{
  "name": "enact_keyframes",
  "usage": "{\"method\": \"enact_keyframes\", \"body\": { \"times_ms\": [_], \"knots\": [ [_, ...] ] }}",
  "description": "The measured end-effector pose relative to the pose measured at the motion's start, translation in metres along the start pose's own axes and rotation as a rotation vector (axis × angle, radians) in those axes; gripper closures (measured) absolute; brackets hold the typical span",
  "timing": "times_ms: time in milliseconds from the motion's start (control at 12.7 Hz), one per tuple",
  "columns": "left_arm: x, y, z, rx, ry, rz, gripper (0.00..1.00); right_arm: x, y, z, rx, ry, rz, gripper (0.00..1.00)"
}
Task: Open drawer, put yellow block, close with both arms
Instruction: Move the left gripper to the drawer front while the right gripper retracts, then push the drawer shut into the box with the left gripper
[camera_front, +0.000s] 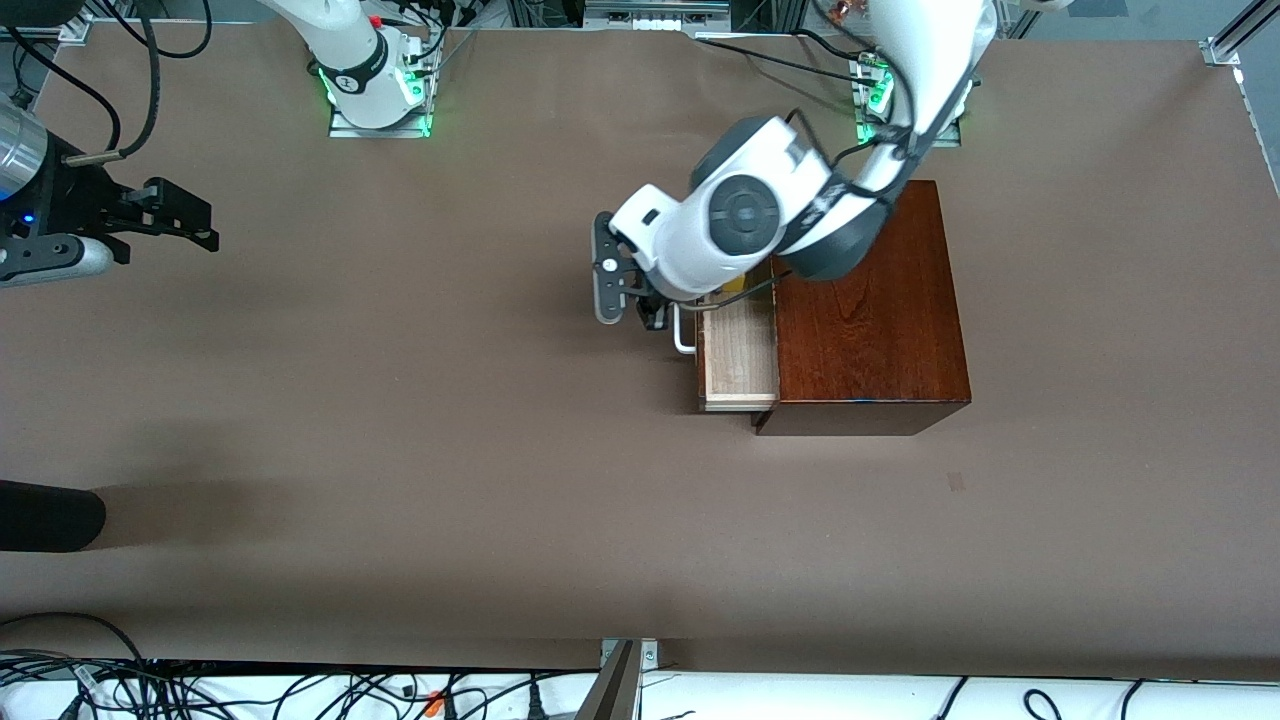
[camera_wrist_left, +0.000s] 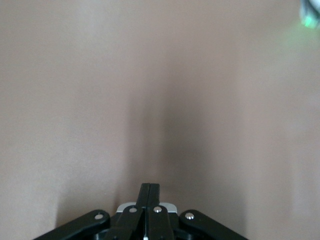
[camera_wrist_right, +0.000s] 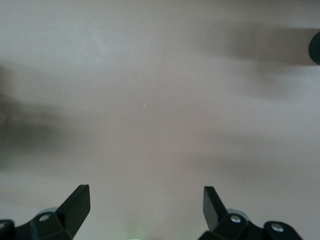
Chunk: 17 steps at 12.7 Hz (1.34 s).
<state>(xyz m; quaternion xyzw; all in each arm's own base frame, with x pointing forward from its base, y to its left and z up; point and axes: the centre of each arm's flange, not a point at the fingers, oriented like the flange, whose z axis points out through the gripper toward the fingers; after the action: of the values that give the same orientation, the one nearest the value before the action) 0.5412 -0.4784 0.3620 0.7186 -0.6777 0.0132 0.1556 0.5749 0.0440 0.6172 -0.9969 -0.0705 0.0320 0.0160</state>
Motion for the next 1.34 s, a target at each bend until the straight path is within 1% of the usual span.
{"method": "enact_keyframes", "body": {
  "times_ms": [158,394,551,630,788,866,1024,1260,1339],
  "knots": [
    [0.003,0.002,0.022,0.026,-0.077,0.078,0.99,0.000,0.001,-0.001,-0.017,0.000,0.000,0.00],
    [0.008,0.010,0.052,0.035,-0.159,0.137,0.99,-0.001,0.002,-0.002,-0.025,0.003,0.001,0.00],
    [0.002,0.009,0.063,0.035,-0.205,0.154,0.99,0.000,-0.001,-0.002,-0.025,0.006,-0.004,0.00],
    [-0.002,0.006,0.066,0.027,-0.222,0.162,0.99,0.002,-0.005,-0.002,-0.026,0.017,-0.011,0.00],
    [-0.012,0.002,0.068,0.022,-0.278,0.174,0.99,0.007,-0.008,-0.005,-0.027,0.055,-0.018,0.00],
    [-0.014,0.001,0.066,0.022,-0.288,0.177,0.99,0.009,-0.009,-0.005,-0.022,0.068,-0.017,0.00],
    [-0.021,-0.002,0.064,0.008,-0.314,0.189,0.99,0.010,-0.008,-0.005,-0.009,0.070,-0.011,0.00],
    [-0.041,-0.009,0.060,-0.041,-0.378,0.187,0.99,0.009,0.001,-0.002,-0.008,0.056,0.007,0.00],
    [-0.047,-0.012,0.059,-0.053,-0.387,0.177,0.99,0.008,0.003,-0.002,-0.007,0.053,0.009,0.00]
  ]
}}
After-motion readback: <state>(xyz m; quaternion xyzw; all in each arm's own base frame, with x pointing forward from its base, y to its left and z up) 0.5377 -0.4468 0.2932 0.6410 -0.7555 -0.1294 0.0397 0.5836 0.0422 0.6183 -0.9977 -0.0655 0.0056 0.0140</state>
